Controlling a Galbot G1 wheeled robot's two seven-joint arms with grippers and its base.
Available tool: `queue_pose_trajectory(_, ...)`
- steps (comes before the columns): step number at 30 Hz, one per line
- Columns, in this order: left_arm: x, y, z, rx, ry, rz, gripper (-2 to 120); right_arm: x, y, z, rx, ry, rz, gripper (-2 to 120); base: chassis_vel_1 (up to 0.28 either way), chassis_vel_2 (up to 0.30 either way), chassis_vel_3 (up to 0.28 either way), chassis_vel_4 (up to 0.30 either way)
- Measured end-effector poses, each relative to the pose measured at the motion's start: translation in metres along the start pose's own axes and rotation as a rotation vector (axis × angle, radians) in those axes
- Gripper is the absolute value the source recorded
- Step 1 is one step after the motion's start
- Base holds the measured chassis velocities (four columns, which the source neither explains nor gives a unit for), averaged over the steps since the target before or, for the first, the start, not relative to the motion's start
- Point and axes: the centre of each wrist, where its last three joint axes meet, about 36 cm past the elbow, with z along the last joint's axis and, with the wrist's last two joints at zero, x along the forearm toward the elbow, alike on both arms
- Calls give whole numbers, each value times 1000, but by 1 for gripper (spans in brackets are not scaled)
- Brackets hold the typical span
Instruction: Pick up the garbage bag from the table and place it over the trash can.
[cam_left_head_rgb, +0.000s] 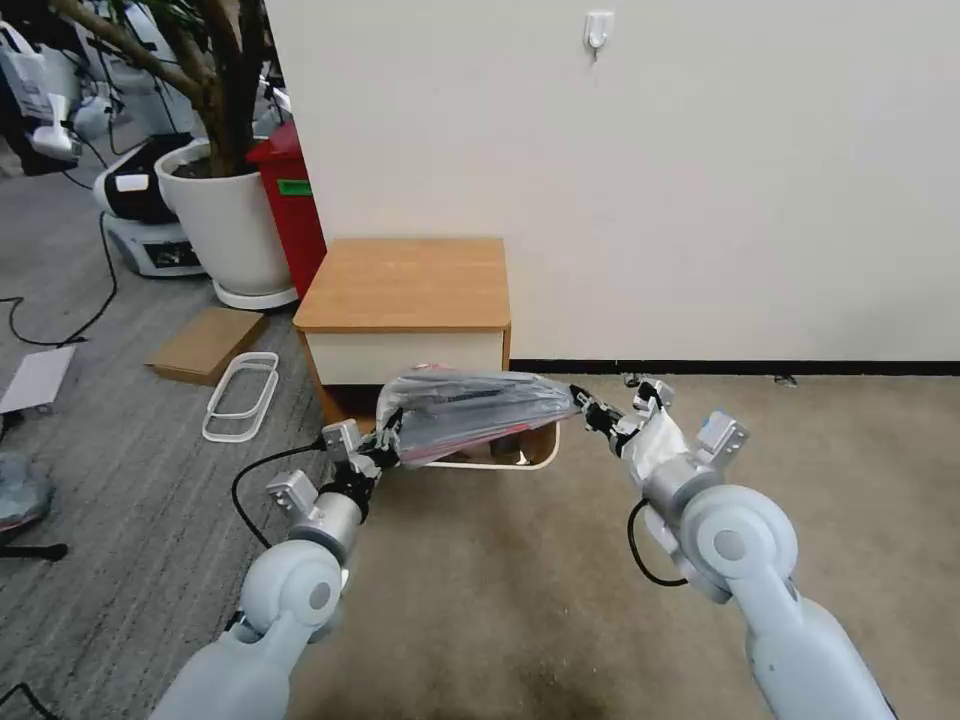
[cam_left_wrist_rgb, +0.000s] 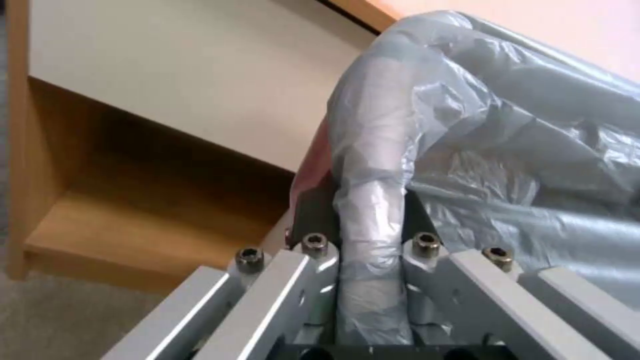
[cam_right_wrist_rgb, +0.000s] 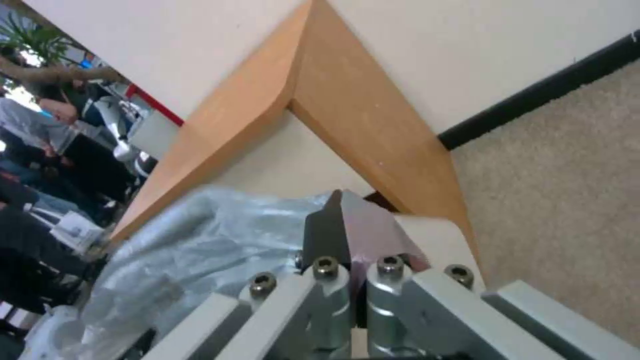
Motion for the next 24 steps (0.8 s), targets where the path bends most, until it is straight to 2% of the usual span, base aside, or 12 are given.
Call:
queue_pose_trajectory(8,-5,-4,-3,52,-16,-66,7,13,5,22,-19,29,11,0,0,0,0,0)
queue_pose_trajectory(10,-6,-6,-3,72,-17,-86,7,20,7,39,-19,54,11,0,0,0,0,0)
queue_pose_trajectory(16,-4,-9,-5,97,0,-90,7,27,9,76,-6,94,6,0,0,0,0,0)
queue_pose_trajectory(19,-2,-10,-8,101,13,-89,7,24,8,85,4,98,13,0,0,0,0,0)
queue_pose_trajectory(24,9,-10,-21,100,66,-75,7,4,-9,96,27,77,50,0,0,0,0,0)
